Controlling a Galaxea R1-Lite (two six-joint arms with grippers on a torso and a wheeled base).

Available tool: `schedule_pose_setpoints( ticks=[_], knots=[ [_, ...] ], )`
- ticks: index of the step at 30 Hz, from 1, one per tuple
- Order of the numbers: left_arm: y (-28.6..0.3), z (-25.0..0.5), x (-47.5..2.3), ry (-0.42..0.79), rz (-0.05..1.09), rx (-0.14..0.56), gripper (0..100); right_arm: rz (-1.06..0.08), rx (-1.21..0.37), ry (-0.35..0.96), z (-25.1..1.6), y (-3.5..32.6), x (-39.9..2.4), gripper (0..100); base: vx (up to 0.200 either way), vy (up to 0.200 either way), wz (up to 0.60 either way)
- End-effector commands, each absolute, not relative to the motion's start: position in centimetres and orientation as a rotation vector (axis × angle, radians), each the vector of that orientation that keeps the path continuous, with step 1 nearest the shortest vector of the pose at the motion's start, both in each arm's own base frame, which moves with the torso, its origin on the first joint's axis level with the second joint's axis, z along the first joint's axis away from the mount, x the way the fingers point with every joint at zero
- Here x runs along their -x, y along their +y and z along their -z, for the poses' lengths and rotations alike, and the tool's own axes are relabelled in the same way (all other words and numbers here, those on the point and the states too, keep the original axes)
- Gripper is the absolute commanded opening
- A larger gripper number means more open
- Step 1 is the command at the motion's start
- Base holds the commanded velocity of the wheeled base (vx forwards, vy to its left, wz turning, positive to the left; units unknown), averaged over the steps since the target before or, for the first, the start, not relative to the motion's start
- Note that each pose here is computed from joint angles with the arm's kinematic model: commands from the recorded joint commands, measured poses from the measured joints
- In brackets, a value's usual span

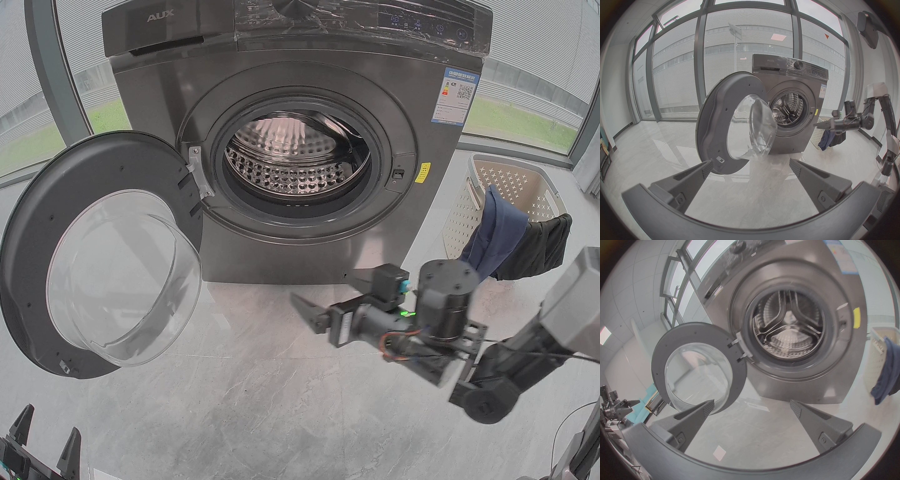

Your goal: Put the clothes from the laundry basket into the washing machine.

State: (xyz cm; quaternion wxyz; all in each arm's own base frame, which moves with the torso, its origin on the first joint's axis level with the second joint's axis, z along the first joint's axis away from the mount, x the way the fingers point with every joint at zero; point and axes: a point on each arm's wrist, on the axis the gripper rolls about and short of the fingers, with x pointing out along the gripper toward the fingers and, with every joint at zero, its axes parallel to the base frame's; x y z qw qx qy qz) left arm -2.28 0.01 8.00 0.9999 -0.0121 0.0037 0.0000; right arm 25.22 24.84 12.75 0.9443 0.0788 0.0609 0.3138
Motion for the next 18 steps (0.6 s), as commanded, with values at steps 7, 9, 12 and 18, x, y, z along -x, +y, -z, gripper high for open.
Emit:
schedule_pose_setpoints(
  ticks=[7, 9, 12, 18],
  knots=[
    [0.0, -7.6, 2.3, 0.015, 0.001, 0.023, 100, -0.146, -0.112, -0.114, -15.9, 2.3, -9.7, 100, 0.000, 0.000, 0.00],
    [0.0, -7.6, 2.3, 0.015, 0.003, 0.023, 100, -0.123, -0.119, -0.069, -15.3, 1.8, -8.5, 100, 0.000, 0.000, 0.00],
    [0.0, -7.6, 2.3, 0.015, 0.003, 0.023, 100, -0.071, -0.103, -0.031, -14.4, 0.9, -6.0, 100, 0.000, 0.000, 0.00],
    [0.0, -7.6, 2.3, 0.015, 0.003, 0.023, 100, -0.012, -0.064, 0.005, -12.4, 0.1, -2.5, 100, 0.000, 0.000, 0.00]
  ],
)
